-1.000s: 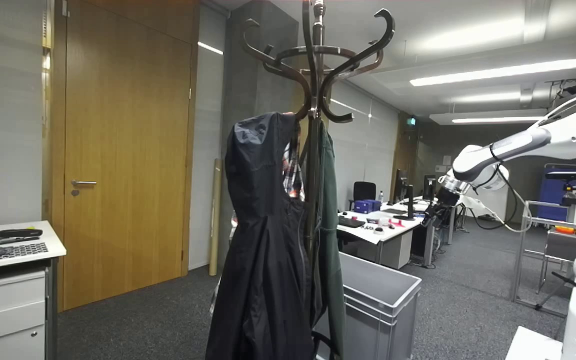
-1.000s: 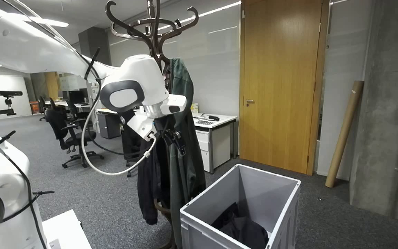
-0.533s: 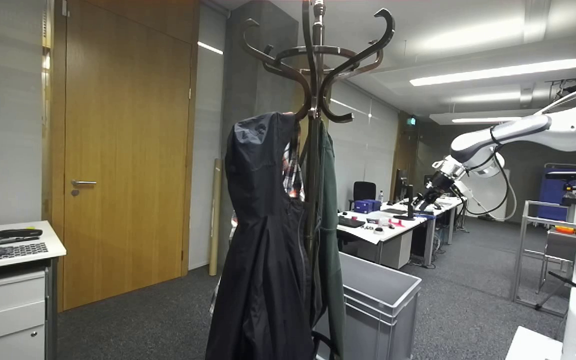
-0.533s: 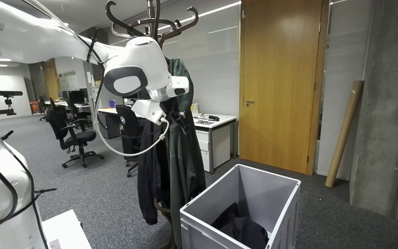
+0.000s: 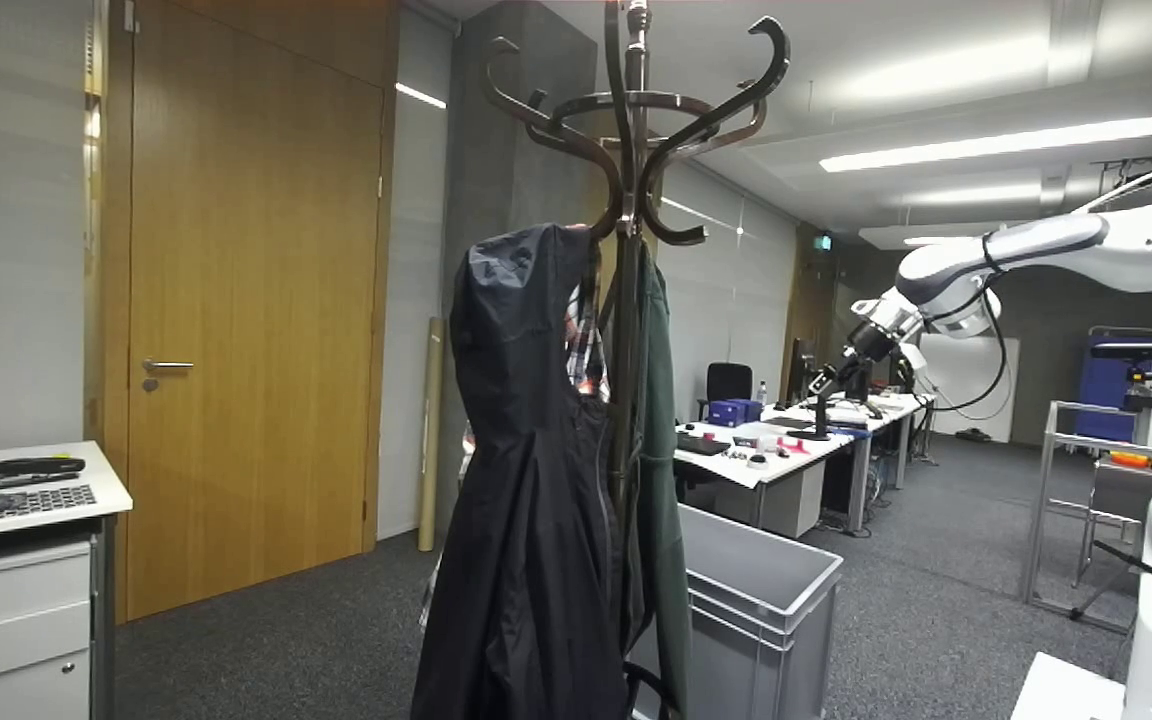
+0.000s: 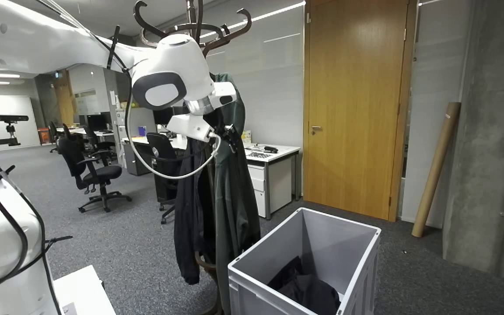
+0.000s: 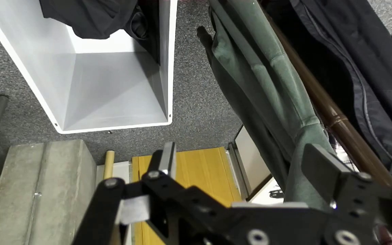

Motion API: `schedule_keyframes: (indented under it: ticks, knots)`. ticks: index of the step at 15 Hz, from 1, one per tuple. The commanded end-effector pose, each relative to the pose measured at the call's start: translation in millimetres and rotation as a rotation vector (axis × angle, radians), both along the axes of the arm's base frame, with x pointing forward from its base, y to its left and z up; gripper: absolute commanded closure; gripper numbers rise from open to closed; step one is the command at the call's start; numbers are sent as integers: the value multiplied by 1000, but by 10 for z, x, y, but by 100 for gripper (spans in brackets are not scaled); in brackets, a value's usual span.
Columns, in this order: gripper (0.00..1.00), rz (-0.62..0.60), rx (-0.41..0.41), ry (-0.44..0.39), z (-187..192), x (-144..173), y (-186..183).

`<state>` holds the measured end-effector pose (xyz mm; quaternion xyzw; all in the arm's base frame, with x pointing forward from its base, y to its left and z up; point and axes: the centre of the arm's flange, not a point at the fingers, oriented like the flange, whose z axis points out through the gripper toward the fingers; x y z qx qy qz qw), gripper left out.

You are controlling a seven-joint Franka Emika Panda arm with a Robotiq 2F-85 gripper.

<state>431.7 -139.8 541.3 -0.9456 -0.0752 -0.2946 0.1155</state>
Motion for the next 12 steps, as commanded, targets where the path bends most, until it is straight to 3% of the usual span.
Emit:
schedule_keyframes:
  ticks: [1, 4, 12]
  knots:
    - [0, 0, 0, 0, 0, 0, 0]
    - [0, 33, 131, -127, 106, -76, -50]
    - [0, 186, 361, -420, 600, 66, 91]
